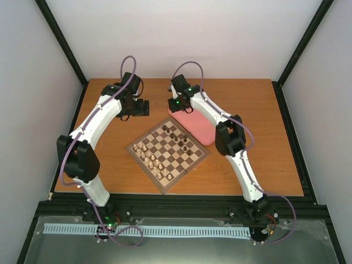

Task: Set up the chess pieces on the board
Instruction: Pick up the chess piece from the storage box.

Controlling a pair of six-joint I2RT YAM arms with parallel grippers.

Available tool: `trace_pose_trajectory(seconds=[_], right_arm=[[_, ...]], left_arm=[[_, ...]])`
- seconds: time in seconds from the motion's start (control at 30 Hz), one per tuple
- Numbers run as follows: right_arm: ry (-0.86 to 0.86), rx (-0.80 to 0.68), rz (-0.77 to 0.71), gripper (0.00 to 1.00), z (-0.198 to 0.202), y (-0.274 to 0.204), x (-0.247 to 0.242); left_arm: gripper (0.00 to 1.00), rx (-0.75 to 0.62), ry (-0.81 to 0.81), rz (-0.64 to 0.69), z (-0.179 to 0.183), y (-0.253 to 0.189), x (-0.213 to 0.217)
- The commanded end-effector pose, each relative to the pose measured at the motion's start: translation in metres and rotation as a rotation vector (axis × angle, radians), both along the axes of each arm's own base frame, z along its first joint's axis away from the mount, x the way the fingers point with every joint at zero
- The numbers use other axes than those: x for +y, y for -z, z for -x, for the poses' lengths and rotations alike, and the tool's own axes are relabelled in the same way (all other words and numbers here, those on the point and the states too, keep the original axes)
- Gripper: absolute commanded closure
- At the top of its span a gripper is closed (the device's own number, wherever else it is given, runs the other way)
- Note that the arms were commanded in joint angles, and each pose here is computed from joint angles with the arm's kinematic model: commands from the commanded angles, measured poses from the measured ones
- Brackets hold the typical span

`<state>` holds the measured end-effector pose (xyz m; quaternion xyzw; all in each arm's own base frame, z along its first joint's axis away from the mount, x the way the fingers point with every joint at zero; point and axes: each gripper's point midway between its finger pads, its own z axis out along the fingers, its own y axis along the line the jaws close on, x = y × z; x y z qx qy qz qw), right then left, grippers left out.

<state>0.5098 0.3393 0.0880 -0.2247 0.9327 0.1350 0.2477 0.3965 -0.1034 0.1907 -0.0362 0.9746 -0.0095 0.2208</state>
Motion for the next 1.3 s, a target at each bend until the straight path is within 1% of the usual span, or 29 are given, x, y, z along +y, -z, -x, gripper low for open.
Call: trace_pose_trajectory(seconds=[0.0, 0.33, 0.77, 0.87, 1.03, 1.13, 1.27], right_arm=[[0.0, -0.005, -0.053, 0.54, -0.015, 0.009, 0.008], [0.027, -0.004, -0.091, 0.55, -0.033, 0.025, 0.006], [0.033, 0.027, -0.123, 0.58, -0.039, 0.045, 0.008], [0.037, 0.021, -0.125, 0.61, -0.042, 0.046, 0.008], [0.044, 0.015, -0.122, 0.62, -0.046, 0.05, 0.007], [0.05, 0.017, -0.117, 0.64, -0.046, 0.053, 0.005], [0.063, 0.01, -0.109, 0.71, -0.048, 0.054, 0.003]], left_arm=[[0.0, -0.01, -0.007, 0.015, -0.004, -0.01, 0.0], [0.0, 0.007, -0.011, 0.007, -0.001, -0.005, 0.002], [0.0, 0.026, -0.012, 0.013, -0.002, 0.001, -0.001], [0.0, 0.025, -0.013, 0.013, -0.002, 0.001, -0.001], [0.0, 0.034, -0.004, 0.018, -0.003, 0.002, -0.003], [0.0, 0.035, -0.005, 0.019, -0.004, 0.003, -0.004], [0.0, 0.037, -0.004, 0.025, -0.004, 0.003, -0.005]])
